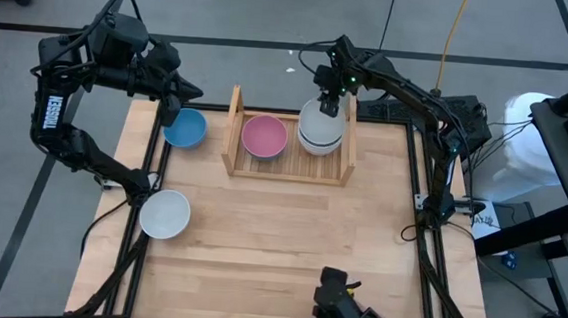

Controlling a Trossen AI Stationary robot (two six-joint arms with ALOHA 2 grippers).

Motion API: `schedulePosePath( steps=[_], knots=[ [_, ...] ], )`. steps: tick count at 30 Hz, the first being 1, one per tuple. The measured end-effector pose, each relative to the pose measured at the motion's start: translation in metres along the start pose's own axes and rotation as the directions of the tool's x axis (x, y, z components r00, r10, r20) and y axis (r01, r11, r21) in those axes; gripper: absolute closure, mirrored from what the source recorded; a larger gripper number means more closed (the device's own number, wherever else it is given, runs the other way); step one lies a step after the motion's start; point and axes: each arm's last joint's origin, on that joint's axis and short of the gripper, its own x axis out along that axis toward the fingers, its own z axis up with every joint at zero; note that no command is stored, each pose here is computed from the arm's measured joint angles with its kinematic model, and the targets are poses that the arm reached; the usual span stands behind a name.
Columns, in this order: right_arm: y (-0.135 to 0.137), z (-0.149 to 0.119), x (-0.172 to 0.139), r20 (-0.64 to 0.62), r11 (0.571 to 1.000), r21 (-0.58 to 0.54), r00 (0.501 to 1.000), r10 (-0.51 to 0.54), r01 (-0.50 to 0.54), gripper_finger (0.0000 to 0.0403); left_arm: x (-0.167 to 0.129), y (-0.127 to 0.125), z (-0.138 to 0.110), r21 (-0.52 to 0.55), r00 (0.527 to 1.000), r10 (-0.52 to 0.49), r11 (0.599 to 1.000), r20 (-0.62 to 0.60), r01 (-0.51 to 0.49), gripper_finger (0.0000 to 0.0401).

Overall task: Place and stack bowls onto a shelf
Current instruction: Stack the bottom right white bowl on top of the other white bowl on the shelf

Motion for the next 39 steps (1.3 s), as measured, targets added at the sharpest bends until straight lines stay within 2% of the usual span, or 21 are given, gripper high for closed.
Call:
schedulePosePath(
  steps=[10,15,18,27,36,39],
  knots=[
    [0.004,-0.003,0.0,-0.037,0.999,0.019,0.999,0.029,-0.029,0.0368,0.0,0.0,0.0,-0.02,1.0,0.0,1.0,0.0,0.0,0.0391],
    [0.005,-0.003,0.0,-0.04,0.998,0.055,0.999,0.033,-0.031,0.0396,0.0,0.0,0.0,-0.019,1.0,0.0,1.0,0.0,0.0,0.0391],
    [0.007,-0.003,0.0,-0.049,0.997,0.073,0.998,0.041,-0.037,0.0388,0.0,0.0,0.0,-0.019,1.0,0.0,1.0,0.0,0.0,0.0391],
    [0.02,0.004,-0.004,-0.047,0.998,0.017,0.997,0.058,-0.058,0.0328,0.0,0.0,0.0,-0.019,1.0,0.0,1.0,0.0,0.0,0.0391],
    [0.033,0.011,-0.014,-0.034,0.991,-0.117,0.998,0.061,-0.064,0.0261,0.0,0.0,0.0,-0.018,1.0,0.0,1.0,0.0,0.0,0.0391],
    [0.035,0.015,-0.02,-0.021,0.989,-0.147,0.999,0.024,-0.027,0.0247,0.0,0.0,0.0,-0.018,1.0,-0.001,1.0,0.0,0.001,0.0391]
  ],
)
